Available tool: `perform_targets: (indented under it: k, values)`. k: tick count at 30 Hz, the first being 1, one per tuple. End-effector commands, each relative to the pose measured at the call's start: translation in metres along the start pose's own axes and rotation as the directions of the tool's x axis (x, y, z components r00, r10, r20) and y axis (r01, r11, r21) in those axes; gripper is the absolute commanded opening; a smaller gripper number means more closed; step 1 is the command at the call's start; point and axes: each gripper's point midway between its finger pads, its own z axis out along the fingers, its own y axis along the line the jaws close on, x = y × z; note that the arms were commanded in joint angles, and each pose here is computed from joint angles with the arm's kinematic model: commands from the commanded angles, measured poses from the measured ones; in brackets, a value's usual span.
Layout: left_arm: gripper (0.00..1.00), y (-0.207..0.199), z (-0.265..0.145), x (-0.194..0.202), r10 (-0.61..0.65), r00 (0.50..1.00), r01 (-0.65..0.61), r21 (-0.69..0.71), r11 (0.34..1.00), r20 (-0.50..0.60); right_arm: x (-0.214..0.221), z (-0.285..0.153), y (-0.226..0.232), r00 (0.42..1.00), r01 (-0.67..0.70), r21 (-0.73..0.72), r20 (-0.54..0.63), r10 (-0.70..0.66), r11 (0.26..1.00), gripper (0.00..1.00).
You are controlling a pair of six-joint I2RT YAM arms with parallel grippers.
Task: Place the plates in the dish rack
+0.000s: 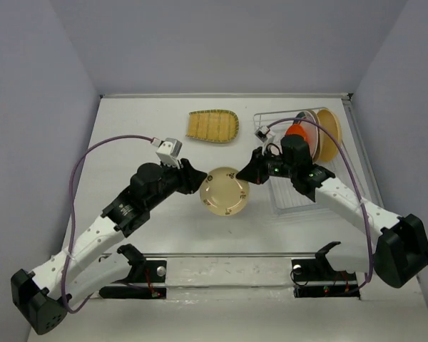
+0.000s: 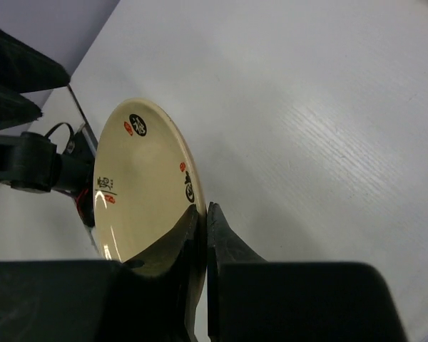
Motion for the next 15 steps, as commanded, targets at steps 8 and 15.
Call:
perform_targets:
  k: [8, 15]
  values:
    - [0.94, 0.018, -0.047, -0.078, 0.212, 0.956, -0.169, -0.207, 0.964, 0.205, -0.155, -0.068, -0.05, 0.921, 0.027, 0.579, 0.302, -0.245, 0.815, 0.07]
    - [0.99, 0.031, -0.041, -0.057, 0.234, 0.96, -0.198, -0.223, 0.955, 0.15, -0.198, -0.176, -0.094, 0.891, -0.093, 0.948, 0.216, -0.398, 0.306, 0.07]
